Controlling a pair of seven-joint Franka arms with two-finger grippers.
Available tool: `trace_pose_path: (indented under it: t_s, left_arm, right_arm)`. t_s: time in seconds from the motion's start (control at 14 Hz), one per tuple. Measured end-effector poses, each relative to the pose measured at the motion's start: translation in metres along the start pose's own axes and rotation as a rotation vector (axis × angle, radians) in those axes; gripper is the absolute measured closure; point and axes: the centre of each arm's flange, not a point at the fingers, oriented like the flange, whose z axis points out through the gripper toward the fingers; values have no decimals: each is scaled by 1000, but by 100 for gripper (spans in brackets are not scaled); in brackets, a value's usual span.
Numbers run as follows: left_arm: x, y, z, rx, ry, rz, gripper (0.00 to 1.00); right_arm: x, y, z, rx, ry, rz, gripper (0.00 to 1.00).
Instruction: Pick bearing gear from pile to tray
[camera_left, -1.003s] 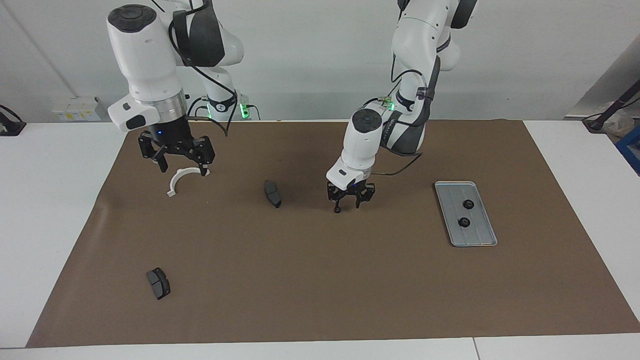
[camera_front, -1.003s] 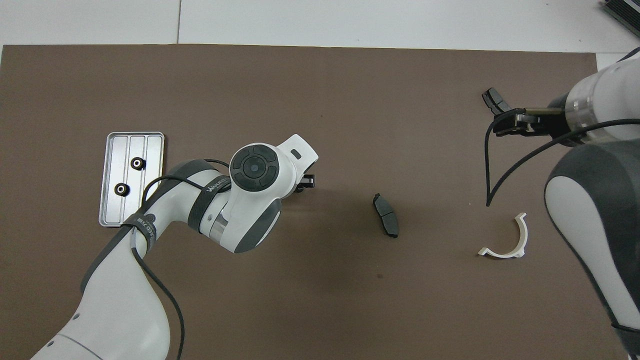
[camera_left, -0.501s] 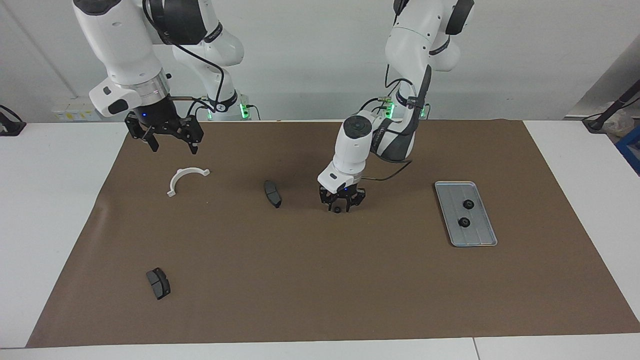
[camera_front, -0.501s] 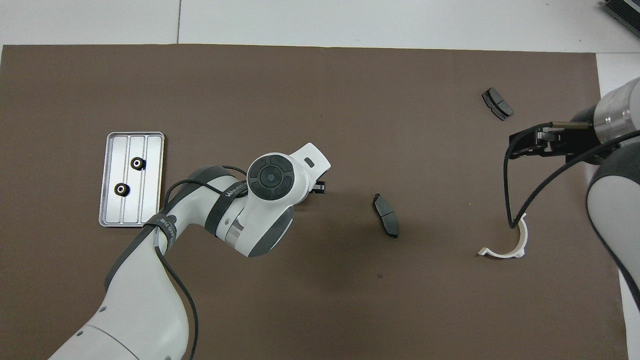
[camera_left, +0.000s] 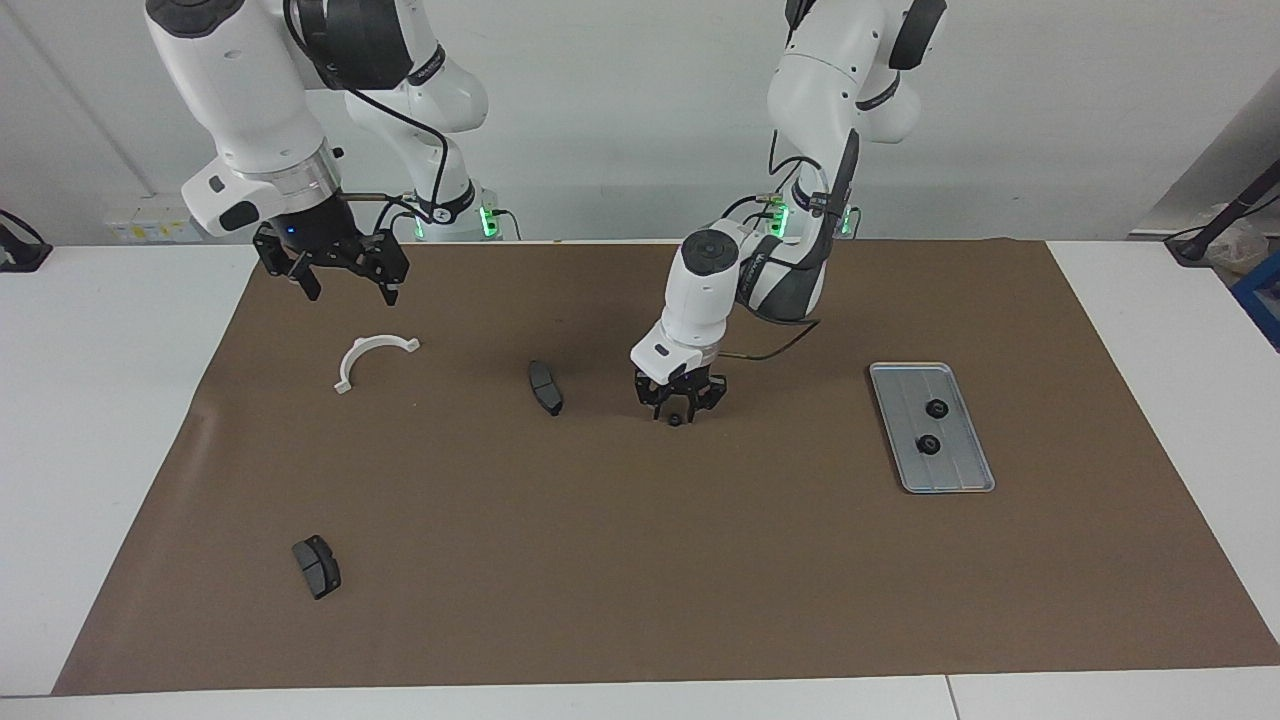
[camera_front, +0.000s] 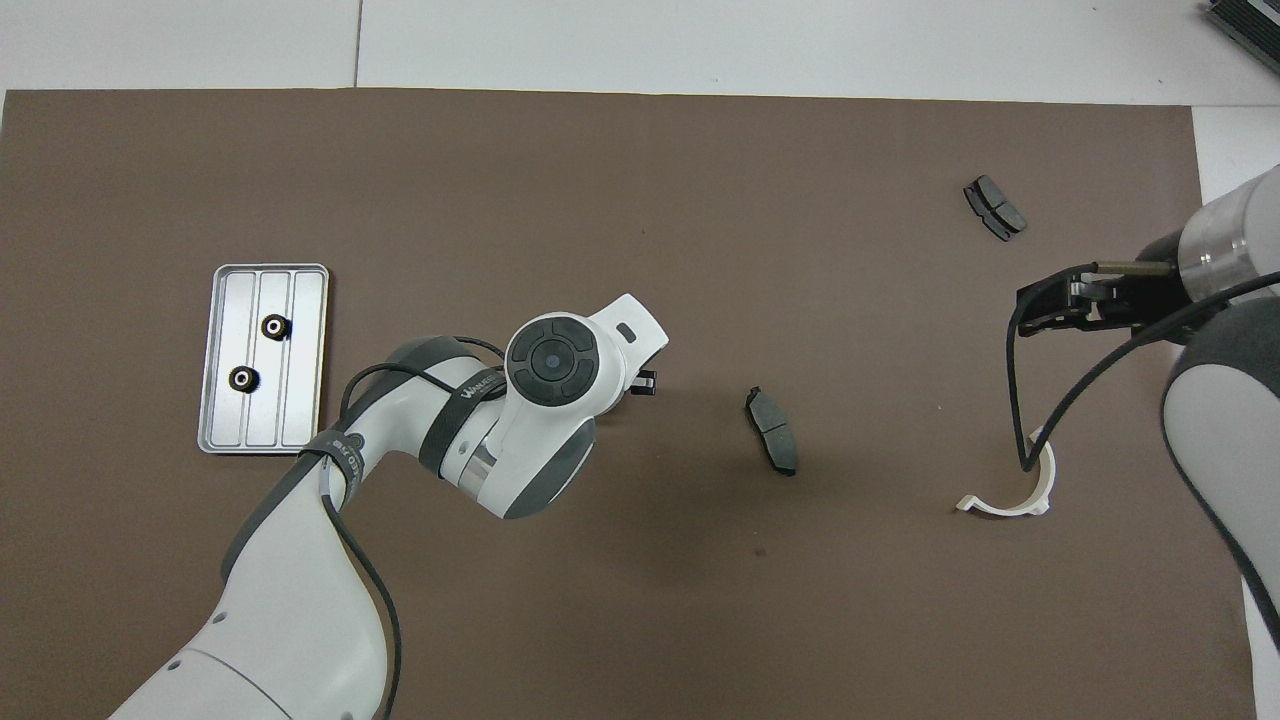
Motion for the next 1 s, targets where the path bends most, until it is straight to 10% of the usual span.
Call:
trace_pose_path:
  t_s: [1.0]
  left_arm:
    - [1, -3, -1, 12, -12, -2, 76]
  right_arm:
    - [-22, 3, -9, 9, 11, 4, 0]
